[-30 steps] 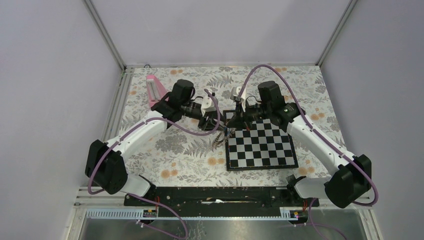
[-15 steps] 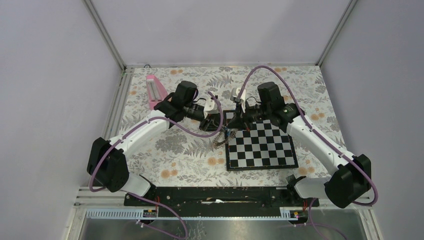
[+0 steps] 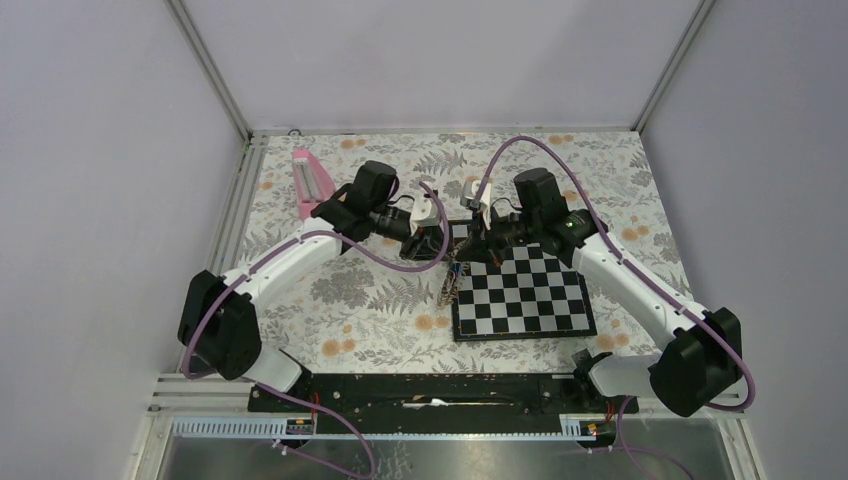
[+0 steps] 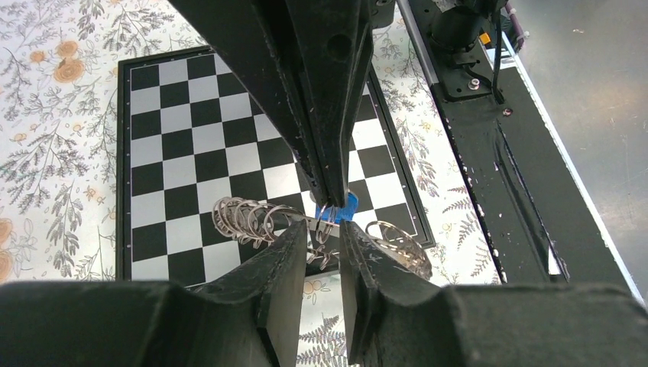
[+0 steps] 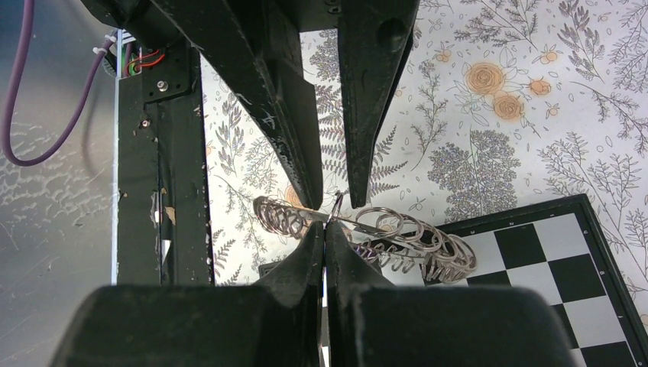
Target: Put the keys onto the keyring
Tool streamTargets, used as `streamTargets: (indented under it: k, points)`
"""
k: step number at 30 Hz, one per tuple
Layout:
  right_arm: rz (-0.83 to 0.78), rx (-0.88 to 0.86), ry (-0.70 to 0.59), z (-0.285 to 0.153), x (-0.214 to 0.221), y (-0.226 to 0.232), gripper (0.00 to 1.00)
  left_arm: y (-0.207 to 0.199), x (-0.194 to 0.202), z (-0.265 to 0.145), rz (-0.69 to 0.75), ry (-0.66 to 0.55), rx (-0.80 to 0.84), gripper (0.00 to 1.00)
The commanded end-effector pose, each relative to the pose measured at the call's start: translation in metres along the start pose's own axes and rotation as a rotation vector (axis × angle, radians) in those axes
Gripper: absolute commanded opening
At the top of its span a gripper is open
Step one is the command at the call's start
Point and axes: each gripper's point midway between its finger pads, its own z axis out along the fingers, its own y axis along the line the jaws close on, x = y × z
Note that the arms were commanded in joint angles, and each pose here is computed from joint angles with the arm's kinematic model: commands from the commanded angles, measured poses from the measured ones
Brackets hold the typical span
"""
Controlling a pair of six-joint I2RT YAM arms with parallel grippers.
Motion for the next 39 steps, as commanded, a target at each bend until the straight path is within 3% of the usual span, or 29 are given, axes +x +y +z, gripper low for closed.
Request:
streamTargets:
  k: [1,17,19,20,23,30,39]
  points:
    - [-0.082,-0.007,-0.063,-0.004,-0.019,0.007,0.0,0.007,-0.017,0.001,0.071,-0.036,0.011,0.27]
    - [-0.067,-0.01,-0.06,-0.001,-0.015,0.005,0.0,0.006,-0.022,0.004,0.06,-0.059,0.038,0.17]
    - [-0.065,-0.011,-0.06,-0.001,-0.016,0.005,0.0,0.005,-0.023,0.004,0.059,-0.065,0.046,0.11]
    - [-0.062,-0.012,-0.06,0.0,-0.016,0.005,0.0,0.004,-0.024,0.004,0.057,-0.068,0.052,0.02]
    - [-0.066,-0.002,-0.068,-0.001,-0.017,0.004,0.0,0.002,-0.025,0.005,0.031,-0.078,0.06,0.0]
    - [-0.106,0.071,-0.125,-0.017,-0.031,0.004,0.27,-0.002,-0.05,0.002,-0.07,-0.21,0.03,0.0]
    - [-0.094,0.107,-0.154,-0.034,-0.032,0.001,0.41,-0.011,-0.061,-0.003,-0.144,-0.31,0.038,0.0]
